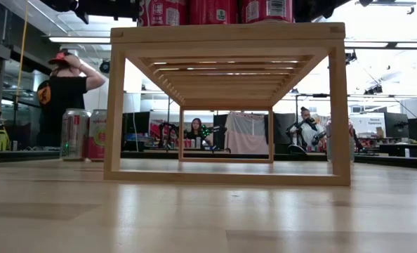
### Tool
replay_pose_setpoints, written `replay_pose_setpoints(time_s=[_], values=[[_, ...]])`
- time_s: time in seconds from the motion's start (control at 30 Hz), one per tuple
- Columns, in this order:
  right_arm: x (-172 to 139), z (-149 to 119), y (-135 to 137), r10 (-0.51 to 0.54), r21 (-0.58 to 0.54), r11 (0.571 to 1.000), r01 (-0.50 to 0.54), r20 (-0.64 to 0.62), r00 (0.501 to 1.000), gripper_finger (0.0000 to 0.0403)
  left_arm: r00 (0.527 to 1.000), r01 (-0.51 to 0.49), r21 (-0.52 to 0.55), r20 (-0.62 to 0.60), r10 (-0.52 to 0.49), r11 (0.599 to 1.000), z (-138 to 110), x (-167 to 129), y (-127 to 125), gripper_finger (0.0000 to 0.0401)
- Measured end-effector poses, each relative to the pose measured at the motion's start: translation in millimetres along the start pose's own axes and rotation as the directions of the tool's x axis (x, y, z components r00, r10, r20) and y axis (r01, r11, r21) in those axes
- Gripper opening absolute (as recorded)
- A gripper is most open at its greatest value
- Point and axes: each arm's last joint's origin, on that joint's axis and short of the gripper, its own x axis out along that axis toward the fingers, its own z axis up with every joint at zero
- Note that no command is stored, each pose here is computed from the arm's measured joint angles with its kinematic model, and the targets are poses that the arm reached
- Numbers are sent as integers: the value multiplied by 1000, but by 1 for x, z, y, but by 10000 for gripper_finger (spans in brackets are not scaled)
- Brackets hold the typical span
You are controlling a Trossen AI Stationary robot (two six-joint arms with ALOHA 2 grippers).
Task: Place canned beverage on shelf
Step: Put the top green soda can on the shelf aligned with the other green soda can
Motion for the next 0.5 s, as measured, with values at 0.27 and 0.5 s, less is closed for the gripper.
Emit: replay_pose_setpoints(time_s=[0.27, 0.5], values=[[-7, 3, 2, 46, -51, 998, -45, 10, 999, 394, 999, -15, -12, -29, 14, 1000, -3, 0, 2, 259], [-37, 13, 3, 65, -111, 992, -57, 70, 995, 394, 1000, -14, -11, -28, 14, 1000, -3, 0, 1, 259]])
